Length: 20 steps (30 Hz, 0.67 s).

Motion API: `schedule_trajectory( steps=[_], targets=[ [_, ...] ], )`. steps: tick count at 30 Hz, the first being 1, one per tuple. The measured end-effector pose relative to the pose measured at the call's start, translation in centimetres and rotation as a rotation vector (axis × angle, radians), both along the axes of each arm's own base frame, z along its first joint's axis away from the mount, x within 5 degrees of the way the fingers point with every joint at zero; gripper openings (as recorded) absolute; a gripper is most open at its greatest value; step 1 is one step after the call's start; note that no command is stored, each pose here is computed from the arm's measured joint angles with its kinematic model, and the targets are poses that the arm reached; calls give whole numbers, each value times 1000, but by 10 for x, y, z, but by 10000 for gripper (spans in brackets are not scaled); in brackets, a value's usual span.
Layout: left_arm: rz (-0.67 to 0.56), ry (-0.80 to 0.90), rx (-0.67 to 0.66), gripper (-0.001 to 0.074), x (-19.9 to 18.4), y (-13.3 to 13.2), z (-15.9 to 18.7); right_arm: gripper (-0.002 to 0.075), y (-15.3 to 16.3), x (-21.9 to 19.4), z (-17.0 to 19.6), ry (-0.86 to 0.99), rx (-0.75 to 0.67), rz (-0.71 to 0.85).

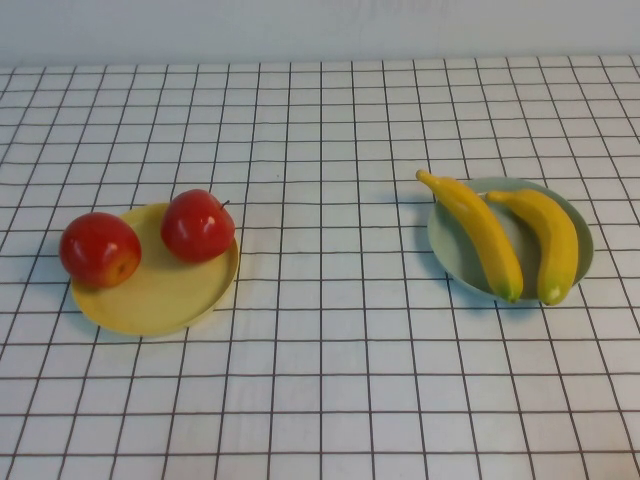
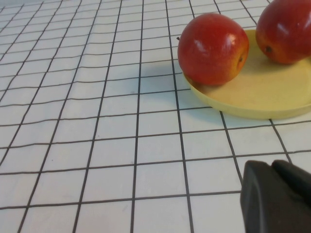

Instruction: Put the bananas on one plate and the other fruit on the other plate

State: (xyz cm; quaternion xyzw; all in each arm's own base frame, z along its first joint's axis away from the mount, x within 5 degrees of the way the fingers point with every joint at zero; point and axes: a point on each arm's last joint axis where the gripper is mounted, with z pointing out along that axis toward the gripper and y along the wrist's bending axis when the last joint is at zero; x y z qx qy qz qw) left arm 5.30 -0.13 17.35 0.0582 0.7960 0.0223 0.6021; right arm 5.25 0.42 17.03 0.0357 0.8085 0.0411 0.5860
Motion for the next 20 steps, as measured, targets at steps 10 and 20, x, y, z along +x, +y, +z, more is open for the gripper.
schedule_trajectory(
  steps=[10,20],
  targets=[
    [0,0,0,-1,0,0,0,-14,0,0,0,-1,-9,8],
    [0,0,0,-2,0,0,0,-14,1,0,0,0,7,10]
  ],
)
